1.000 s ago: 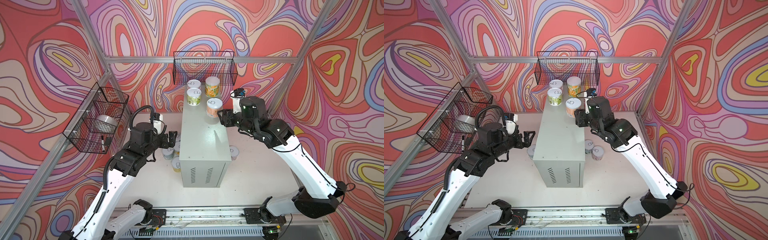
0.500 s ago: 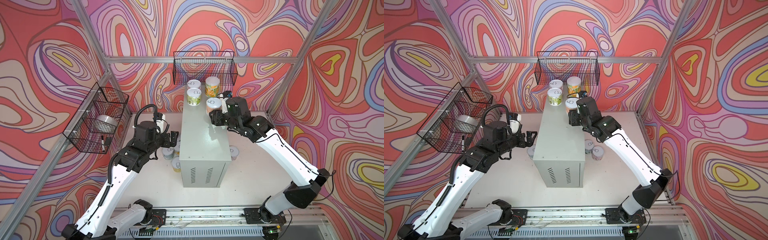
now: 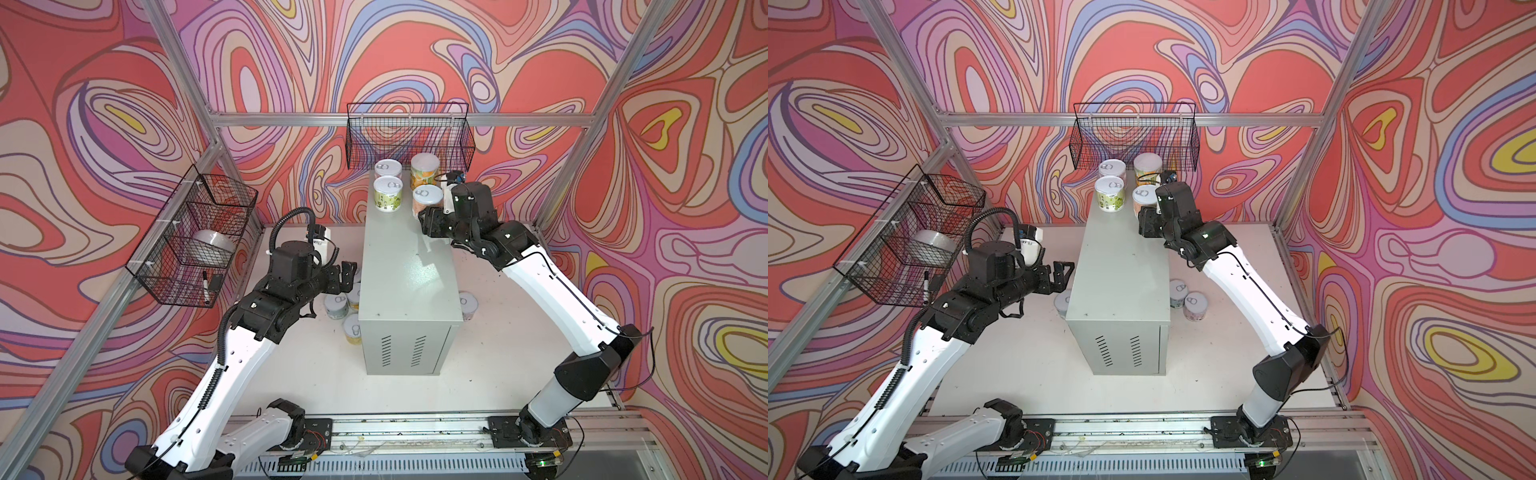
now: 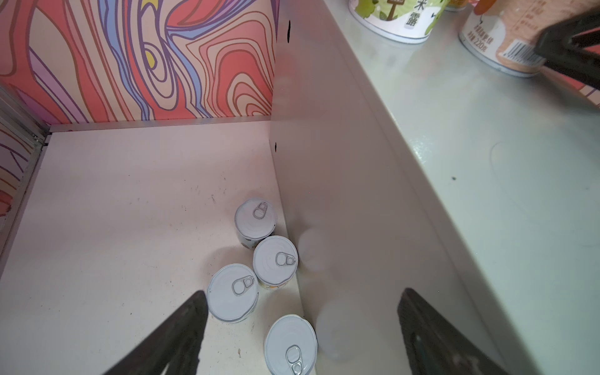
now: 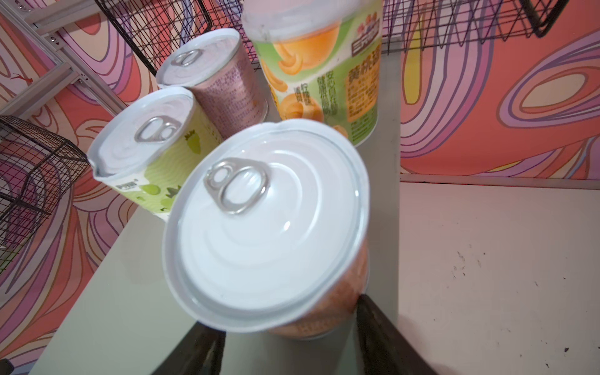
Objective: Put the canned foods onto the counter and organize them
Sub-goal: 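Regrasp the orange can with the right gripper and slide it toward the other cans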
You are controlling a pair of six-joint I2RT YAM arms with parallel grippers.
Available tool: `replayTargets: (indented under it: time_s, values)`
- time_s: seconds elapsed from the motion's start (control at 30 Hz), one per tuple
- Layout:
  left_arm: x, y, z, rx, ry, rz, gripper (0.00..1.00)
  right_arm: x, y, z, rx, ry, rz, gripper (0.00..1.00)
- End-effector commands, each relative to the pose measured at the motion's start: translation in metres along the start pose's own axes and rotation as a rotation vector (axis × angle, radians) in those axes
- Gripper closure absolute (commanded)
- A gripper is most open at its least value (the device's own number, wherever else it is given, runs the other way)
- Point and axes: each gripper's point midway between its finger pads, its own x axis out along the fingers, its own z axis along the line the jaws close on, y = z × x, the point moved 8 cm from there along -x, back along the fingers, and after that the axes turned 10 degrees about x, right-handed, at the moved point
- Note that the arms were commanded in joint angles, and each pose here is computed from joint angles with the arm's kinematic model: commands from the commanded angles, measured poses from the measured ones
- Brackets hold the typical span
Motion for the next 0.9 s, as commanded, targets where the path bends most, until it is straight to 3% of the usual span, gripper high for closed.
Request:
replayTargets:
  time_s: [0.0, 0.87]
  values:
    - [-0.002, -0.008, 0.001, 0.006, 0.000, -0.031, 0.08, 0.003, -0.008, 0.002, 0.000, -0.019, -0.026, 0.35]
    - [0.006, 0.004, 0.004, -0.009, -0.021, -0.005, 0.08, 0.037, -0.013, -0.002, 0.004, -0.010, -0.021, 0.36]
